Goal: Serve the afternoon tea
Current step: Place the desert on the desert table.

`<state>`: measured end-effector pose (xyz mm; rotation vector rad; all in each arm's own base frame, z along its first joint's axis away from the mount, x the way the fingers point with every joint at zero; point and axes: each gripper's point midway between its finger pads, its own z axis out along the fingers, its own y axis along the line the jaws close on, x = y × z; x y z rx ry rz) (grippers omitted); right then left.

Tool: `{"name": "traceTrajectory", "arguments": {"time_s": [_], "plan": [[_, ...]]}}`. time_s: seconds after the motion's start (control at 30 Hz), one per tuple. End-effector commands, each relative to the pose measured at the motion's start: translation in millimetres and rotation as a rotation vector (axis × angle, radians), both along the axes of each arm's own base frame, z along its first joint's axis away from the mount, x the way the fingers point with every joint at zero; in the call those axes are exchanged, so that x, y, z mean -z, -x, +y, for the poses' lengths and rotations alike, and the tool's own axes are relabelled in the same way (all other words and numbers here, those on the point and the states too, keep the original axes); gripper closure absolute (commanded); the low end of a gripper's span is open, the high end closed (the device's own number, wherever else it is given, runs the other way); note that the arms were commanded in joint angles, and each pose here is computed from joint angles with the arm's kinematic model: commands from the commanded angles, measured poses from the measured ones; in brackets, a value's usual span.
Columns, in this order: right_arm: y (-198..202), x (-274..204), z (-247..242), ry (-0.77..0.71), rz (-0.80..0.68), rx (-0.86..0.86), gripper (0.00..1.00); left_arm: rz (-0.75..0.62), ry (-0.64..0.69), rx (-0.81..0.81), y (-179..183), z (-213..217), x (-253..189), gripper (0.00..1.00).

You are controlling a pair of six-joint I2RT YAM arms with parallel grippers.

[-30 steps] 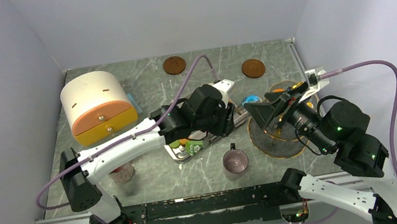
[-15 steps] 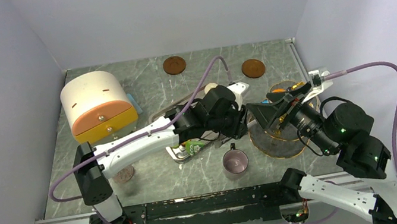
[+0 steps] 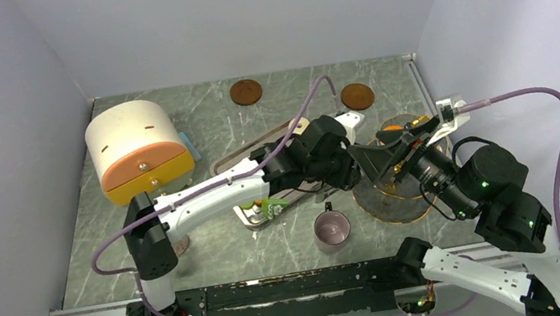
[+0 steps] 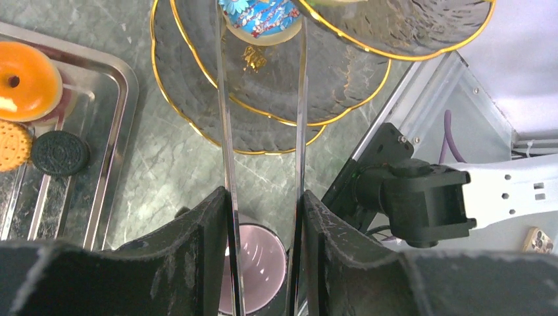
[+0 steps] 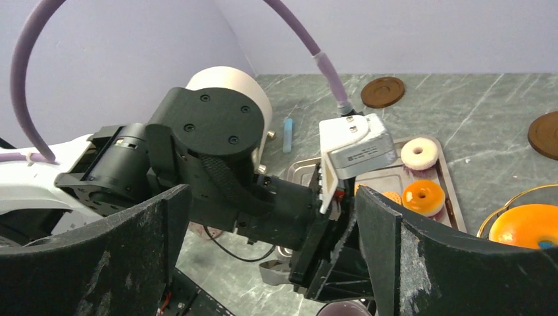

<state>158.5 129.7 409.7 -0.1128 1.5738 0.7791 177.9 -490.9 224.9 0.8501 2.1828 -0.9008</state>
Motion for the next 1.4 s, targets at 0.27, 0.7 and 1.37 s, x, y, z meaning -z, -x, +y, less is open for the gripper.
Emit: {"name": "traceTrajectory", "arguments": {"time_s": [0.27,0.7,1.37], "plan": [[2.2,-8.7,-2.9,-0.026,-0.029,0.001,0.02,-0.055,0.03,0.015,-11.0,-25.1,-16.2,0.52],[1.0,-8.0,-4.6,-0.026,-0.031,0.011,0.02,-0.051,-0.002,0.021,-12.1,-26.7,-10.0,0.42],[1.3,-6.7,-7.1,-0.026,-0.026,0.02,0.02,-0.052,0.013,0.017,-9.4,-20.8,-22.4,0.42]]}}
